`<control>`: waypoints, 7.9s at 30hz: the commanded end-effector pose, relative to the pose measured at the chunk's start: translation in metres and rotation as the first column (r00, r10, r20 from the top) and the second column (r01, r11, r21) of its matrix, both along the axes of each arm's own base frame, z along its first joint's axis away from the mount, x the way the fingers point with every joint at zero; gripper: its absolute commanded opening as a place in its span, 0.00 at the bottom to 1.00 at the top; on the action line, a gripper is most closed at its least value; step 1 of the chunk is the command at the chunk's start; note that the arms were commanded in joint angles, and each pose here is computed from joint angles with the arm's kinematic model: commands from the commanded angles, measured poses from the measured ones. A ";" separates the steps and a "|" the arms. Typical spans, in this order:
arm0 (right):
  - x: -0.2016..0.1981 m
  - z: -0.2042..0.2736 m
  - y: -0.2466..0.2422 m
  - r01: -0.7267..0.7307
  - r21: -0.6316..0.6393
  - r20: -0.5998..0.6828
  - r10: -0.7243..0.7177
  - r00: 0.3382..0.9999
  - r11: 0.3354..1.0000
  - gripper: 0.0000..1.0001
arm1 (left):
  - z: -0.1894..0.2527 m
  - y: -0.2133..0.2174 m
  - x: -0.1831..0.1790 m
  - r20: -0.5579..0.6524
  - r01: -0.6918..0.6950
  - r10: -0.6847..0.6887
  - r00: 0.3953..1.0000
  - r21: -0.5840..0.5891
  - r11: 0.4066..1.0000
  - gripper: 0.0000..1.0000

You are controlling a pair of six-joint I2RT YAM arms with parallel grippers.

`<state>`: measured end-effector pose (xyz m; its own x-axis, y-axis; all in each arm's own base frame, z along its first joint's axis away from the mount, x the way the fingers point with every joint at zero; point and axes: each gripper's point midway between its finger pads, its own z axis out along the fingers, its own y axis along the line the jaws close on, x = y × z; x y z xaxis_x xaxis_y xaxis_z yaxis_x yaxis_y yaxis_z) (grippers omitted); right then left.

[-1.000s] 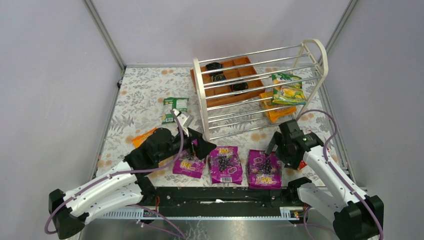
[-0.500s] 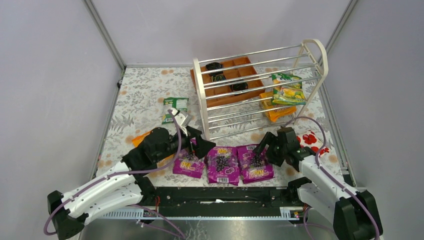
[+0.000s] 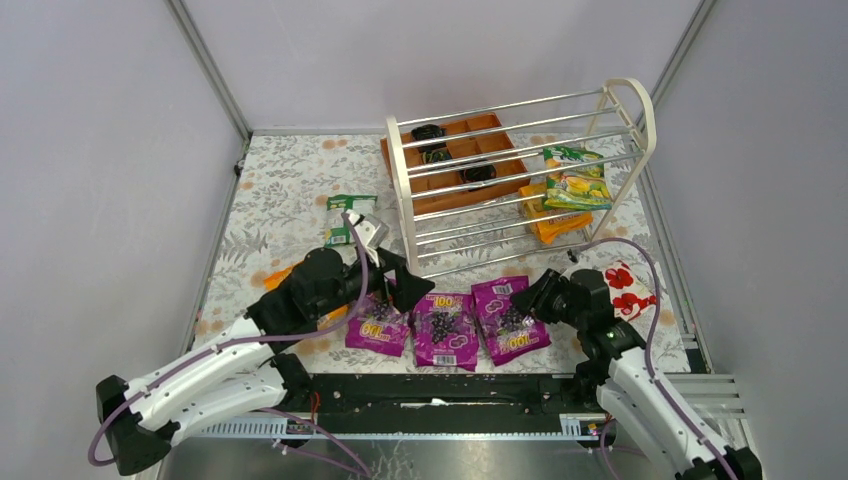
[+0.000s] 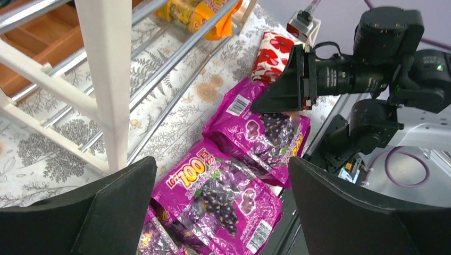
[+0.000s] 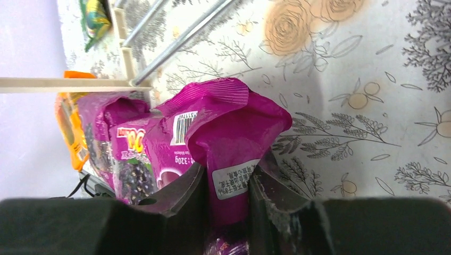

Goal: Place and organize the candy bags onto the shelf

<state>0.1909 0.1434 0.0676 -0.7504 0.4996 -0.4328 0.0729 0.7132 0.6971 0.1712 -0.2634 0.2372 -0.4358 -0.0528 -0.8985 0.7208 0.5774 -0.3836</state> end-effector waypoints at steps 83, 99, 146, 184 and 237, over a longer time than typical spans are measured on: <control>0.153 0.401 0.135 -0.090 0.402 0.297 -0.037 0.954 0.911 0.88 | 0.126 0.111 0.077 0.328 -0.611 0.619 0.714 -0.140 0.779 0.99; 0.150 0.415 0.107 -0.175 -0.107 0.609 0.203 0.767 0.979 1.00 | 0.121 0.107 0.083 0.328 -0.615 0.614 0.718 -0.117 0.780 0.99; -0.007 0.295 0.062 -0.334 -0.263 0.511 0.425 0.747 0.905 1.00 | 0.124 0.111 0.088 0.321 -0.643 0.638 0.700 -0.104 0.759 0.99; -0.036 -0.041 0.112 -0.181 0.204 -0.137 0.211 0.968 0.962 0.81 | 0.090 0.132 0.110 0.325 -0.729 0.693 0.643 -0.015 0.684 0.99; -0.037 0.340 -0.040 0.012 -0.314 0.570 0.179 0.802 0.949 0.11 | 0.090 0.128 0.110 0.311 -0.716 0.684 0.660 -0.015 0.698 0.99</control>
